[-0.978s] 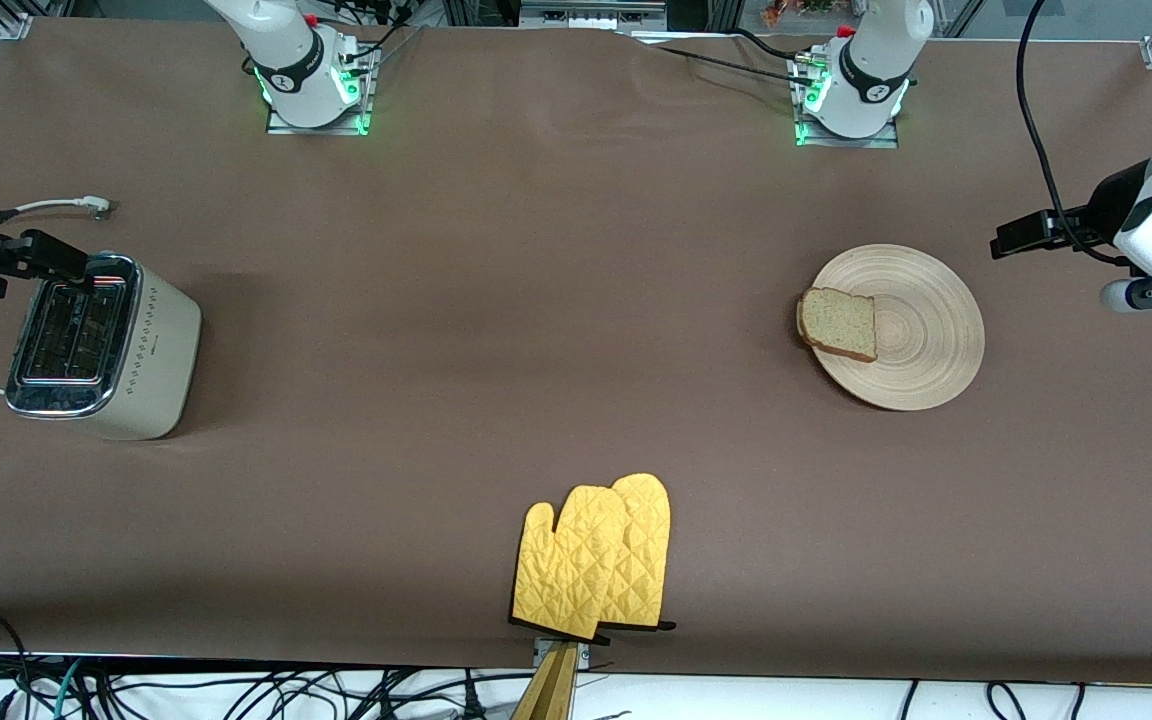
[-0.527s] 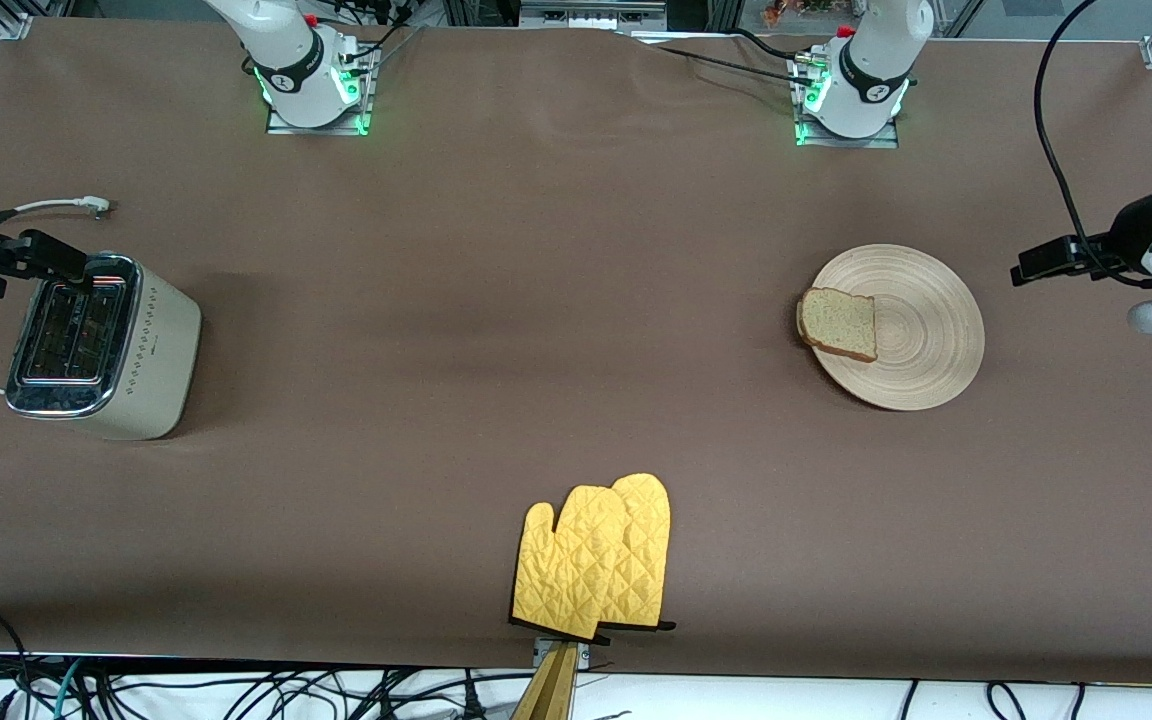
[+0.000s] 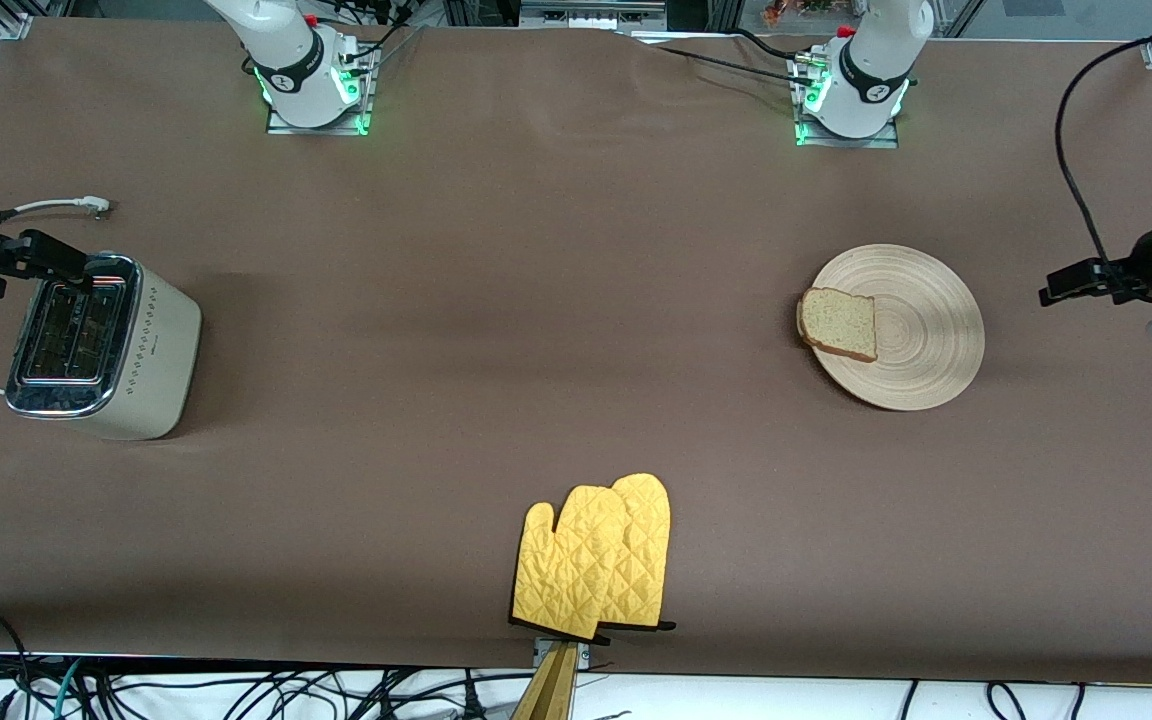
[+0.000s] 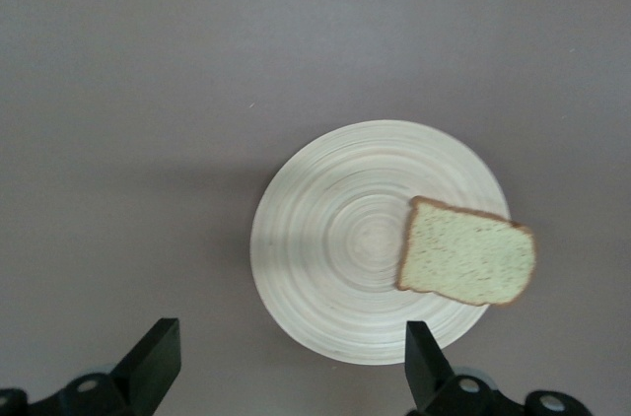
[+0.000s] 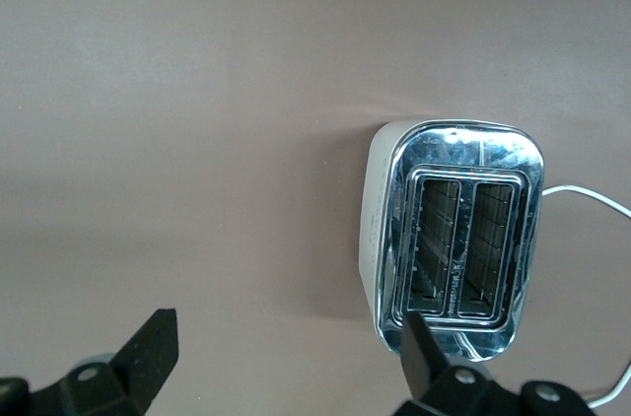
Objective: Move plate and put bread in toaster
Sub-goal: 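Move the left gripper down to the rim of the wooden plate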
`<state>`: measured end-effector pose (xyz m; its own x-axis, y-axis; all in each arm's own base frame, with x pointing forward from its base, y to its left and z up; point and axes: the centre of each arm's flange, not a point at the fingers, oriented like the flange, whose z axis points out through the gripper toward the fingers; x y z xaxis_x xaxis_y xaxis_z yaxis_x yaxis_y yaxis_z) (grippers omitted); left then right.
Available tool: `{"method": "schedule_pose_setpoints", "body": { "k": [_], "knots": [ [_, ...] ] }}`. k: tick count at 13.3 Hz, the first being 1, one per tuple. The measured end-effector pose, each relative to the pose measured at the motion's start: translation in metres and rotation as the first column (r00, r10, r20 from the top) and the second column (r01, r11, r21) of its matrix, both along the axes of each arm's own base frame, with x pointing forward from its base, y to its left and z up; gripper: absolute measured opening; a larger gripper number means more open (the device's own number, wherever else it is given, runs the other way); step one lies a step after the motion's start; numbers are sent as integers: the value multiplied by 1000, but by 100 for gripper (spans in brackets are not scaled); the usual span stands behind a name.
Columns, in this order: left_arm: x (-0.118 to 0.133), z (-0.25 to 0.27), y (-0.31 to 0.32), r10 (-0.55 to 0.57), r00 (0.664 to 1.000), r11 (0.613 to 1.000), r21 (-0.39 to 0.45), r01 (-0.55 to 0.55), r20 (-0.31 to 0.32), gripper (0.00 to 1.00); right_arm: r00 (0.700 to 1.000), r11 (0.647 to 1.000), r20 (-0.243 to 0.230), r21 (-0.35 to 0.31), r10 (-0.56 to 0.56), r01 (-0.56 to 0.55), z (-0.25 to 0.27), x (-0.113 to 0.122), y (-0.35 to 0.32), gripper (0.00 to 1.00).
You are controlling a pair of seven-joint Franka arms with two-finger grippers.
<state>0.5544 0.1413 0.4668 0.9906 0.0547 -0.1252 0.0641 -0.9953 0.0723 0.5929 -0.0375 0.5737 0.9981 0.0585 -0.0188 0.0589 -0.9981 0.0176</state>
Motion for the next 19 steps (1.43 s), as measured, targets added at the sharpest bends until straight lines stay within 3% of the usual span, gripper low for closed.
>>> {"method": "schedule_pose_setpoints", "body": {
  "k": [4, 9, 12, 19],
  "knots": [
    [-15, -52, 80, -47, 999, 992, -120, 47, 2, 100, 1000, 1000, 0, 0, 0, 0, 0, 0, 0, 100],
    [-40, -155, 157, -36, 999, 948, -315, 37, 10, 100, 1000, 1000, 0, 0, 0, 0, 0, 0, 0, 100],
    [-52, -220, 168, -43, 999, 891, -451, 54, 34, 100, 1000, 1000, 0, 0, 0, 0, 0, 0, 0, 100],
    [-67, -312, 143, 29, 999, 764, -644, -45, -36, 100, 1000, 1000, 0, 0, 0, 0, 0, 0, 0, 100]
  ]
}}
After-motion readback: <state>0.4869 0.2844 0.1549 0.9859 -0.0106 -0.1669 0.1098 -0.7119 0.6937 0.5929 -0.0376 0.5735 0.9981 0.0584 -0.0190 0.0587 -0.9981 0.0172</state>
